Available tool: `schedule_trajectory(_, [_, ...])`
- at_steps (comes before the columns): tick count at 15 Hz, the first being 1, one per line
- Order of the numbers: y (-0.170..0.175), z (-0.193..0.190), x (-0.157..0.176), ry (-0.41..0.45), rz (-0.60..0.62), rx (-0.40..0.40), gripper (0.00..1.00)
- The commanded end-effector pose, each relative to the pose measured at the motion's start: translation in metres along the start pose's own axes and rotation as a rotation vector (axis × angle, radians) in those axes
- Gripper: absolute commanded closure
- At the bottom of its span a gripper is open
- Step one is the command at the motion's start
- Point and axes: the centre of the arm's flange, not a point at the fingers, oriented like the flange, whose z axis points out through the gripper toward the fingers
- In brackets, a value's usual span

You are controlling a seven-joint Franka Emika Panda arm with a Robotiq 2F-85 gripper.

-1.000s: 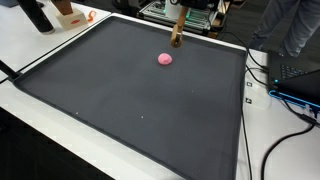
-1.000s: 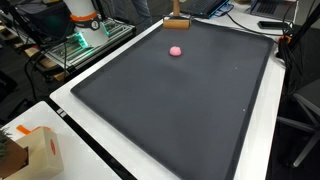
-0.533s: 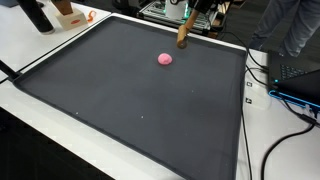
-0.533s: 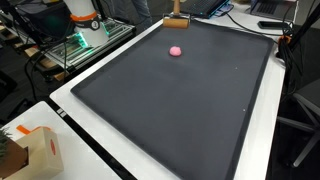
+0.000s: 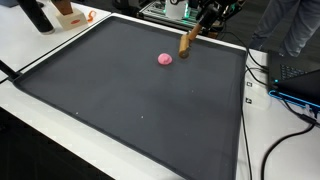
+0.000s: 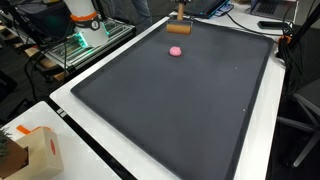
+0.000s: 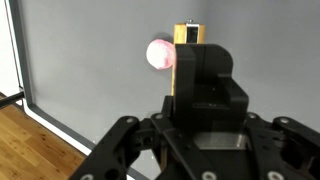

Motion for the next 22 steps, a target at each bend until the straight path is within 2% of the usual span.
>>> schedule_trajectory(1, [-0.016, 0.007, 0.013, 0.009, 0.031, -0.049, 0.76])
schedule_trajectory(12, [-0.042, 0.019, 0.021, 0.031, 0.097, -0.058, 0.76])
schedule_trajectory(22, [-0.035, 0.026, 0.032, 0.007, 0.128, -0.045, 0.76])
